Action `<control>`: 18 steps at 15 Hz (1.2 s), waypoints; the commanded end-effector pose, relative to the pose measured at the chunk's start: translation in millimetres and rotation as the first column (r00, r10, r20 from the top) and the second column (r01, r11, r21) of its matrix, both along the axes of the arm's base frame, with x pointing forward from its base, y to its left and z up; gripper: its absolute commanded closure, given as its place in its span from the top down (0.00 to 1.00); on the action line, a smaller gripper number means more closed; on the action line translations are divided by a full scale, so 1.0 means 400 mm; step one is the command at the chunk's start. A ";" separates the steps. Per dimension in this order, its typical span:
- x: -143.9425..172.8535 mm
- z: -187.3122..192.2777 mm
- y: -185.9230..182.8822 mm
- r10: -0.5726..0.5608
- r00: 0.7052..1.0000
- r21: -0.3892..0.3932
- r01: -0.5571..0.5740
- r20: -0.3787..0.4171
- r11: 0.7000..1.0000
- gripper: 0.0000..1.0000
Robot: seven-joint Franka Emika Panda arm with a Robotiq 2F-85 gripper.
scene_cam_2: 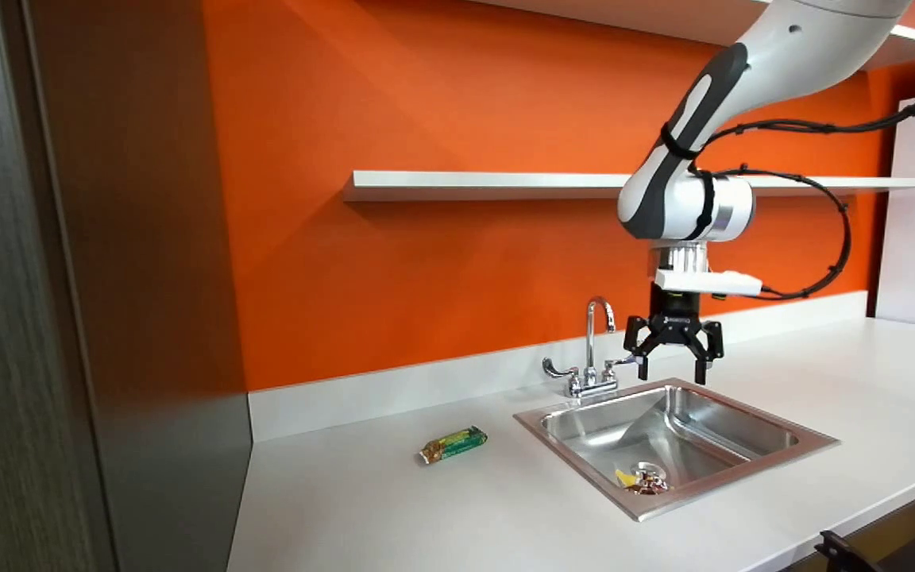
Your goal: Take the fritos out of the sink and place them on the counter top to the left of the sink
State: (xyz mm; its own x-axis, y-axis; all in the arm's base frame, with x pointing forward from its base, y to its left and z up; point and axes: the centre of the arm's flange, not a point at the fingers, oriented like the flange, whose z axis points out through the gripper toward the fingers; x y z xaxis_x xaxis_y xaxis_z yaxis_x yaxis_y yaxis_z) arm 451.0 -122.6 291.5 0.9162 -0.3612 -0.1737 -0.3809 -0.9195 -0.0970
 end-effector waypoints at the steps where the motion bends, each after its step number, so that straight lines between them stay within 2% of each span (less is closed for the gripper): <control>1: 0.067 -0.056 -0.041 -0.047 0.999 -0.041 0.046 -0.021 0.998 1.00; 8: 0.134 -0.181 -0.049 -0.076 0.994 -0.066 0.071 -0.080 0.995 1.00; 18: 0.169 -0.323 -0.028 -0.097 0.983 -0.101 0.082 -0.157 0.992 1.00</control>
